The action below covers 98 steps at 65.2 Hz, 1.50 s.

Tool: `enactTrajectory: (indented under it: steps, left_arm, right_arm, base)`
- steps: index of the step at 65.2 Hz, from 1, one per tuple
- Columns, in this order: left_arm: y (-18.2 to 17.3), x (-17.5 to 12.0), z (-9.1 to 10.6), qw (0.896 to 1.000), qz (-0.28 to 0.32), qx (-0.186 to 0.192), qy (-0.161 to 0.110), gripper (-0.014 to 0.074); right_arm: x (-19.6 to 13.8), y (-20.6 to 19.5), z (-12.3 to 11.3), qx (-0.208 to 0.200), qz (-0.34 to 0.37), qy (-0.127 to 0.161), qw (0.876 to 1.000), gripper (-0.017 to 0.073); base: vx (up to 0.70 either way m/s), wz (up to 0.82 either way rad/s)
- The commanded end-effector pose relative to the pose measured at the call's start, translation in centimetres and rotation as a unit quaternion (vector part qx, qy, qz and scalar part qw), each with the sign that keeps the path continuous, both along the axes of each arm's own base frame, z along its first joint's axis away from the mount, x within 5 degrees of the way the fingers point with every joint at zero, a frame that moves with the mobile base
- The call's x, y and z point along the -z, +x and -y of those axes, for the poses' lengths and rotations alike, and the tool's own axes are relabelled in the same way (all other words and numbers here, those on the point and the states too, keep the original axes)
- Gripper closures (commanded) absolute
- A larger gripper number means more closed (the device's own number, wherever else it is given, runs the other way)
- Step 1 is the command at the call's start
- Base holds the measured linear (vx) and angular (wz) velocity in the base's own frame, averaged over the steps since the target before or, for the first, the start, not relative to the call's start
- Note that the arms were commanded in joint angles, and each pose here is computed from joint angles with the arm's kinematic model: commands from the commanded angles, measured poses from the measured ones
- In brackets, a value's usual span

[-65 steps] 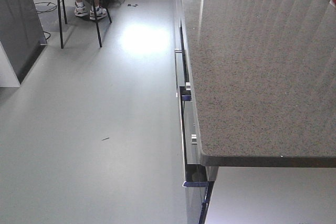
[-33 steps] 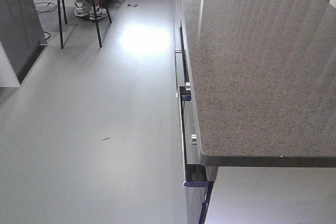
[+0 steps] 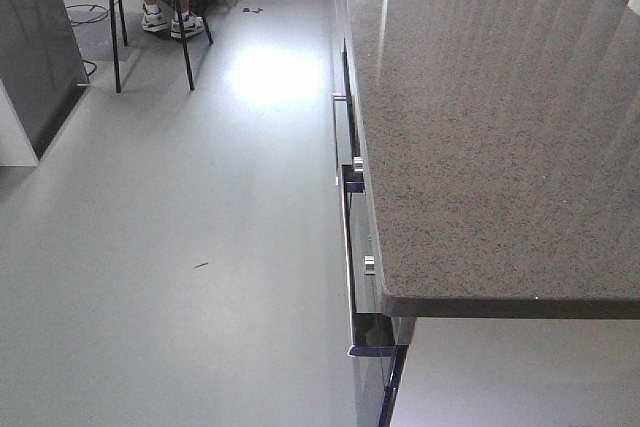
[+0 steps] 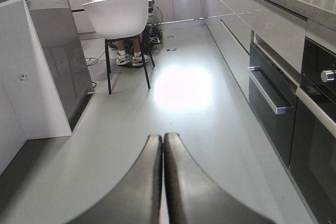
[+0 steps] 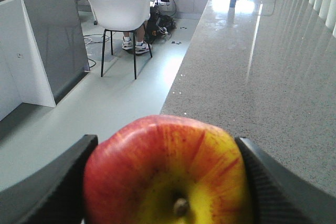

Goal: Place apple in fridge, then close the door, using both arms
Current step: 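Lift the apple off the countertop with the right gripper, then drive the base away from the counter toward the open fridge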

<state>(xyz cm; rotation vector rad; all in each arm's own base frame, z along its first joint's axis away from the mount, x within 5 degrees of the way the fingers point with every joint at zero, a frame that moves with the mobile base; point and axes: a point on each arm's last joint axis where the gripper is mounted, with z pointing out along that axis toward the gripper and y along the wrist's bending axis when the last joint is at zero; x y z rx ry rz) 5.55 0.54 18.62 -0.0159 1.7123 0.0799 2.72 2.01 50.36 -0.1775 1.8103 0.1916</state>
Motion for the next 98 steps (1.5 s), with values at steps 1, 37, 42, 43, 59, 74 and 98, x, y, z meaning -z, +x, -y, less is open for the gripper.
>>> enactTrajectory:
  steps: [1, 37, 42, 43, 59, 74, 98]
  left_arm:
    - [-0.10, -1.27, 0.19, 0.999, 0.050, 0.012, 0.001, 0.0600]
    - [-0.10, -1.27, 0.19, 0.999, 0.050, 0.012, 0.001, 0.0600]
    - [-0.10, -1.27, 0.19, 0.999, 0.050, 0.012, 0.001, 0.0600]
    - [-0.10, -1.27, 0.19, 0.999, 0.050, 0.012, 0.001, 0.0600]
    - [-0.10, -1.27, 0.19, 0.999, 0.050, 0.012, 0.001, 0.0600]
    - [-0.10, -1.27, 0.19, 0.999, 0.050, 0.012, 0.001, 0.0600]
    - [-0.10, -1.27, 0.19, 0.999, 0.050, 0.012, 0.001, 0.0600]
  right_arm:
    - [-1.15, 0.23, 0.09, 0.008, 0.045, 0.007, 0.999, 0.0429]
    - [-1.15, 0.23, 0.09, 0.008, 0.045, 0.007, 0.999, 0.0429]
    - [-1.15, 0.23, 0.09, 0.008, 0.045, 0.007, 0.999, 0.0429]
    - [-1.15, 0.23, 0.09, 0.008, 0.045, 0.007, 0.999, 0.0429]
    - [-1.14, 0.23, 0.10, 0.009, 0.045, 0.006, 0.999, 0.0429]
    - [-1.12, 0.23, 0.09, 0.008, 0.044, 0.006, 0.999, 0.0429]
    - [-1.12, 0.23, 0.09, 0.008, 0.044, 0.006, 0.999, 0.0429]
  base:
    - [0.00, 0.00]
    - [0.00, 0.00]
    - [0.00, 0.00]
    - [0.00, 0.00]
    - [0.00, 0.00]
    - [0.00, 0.01]
    - [0.00, 0.18]
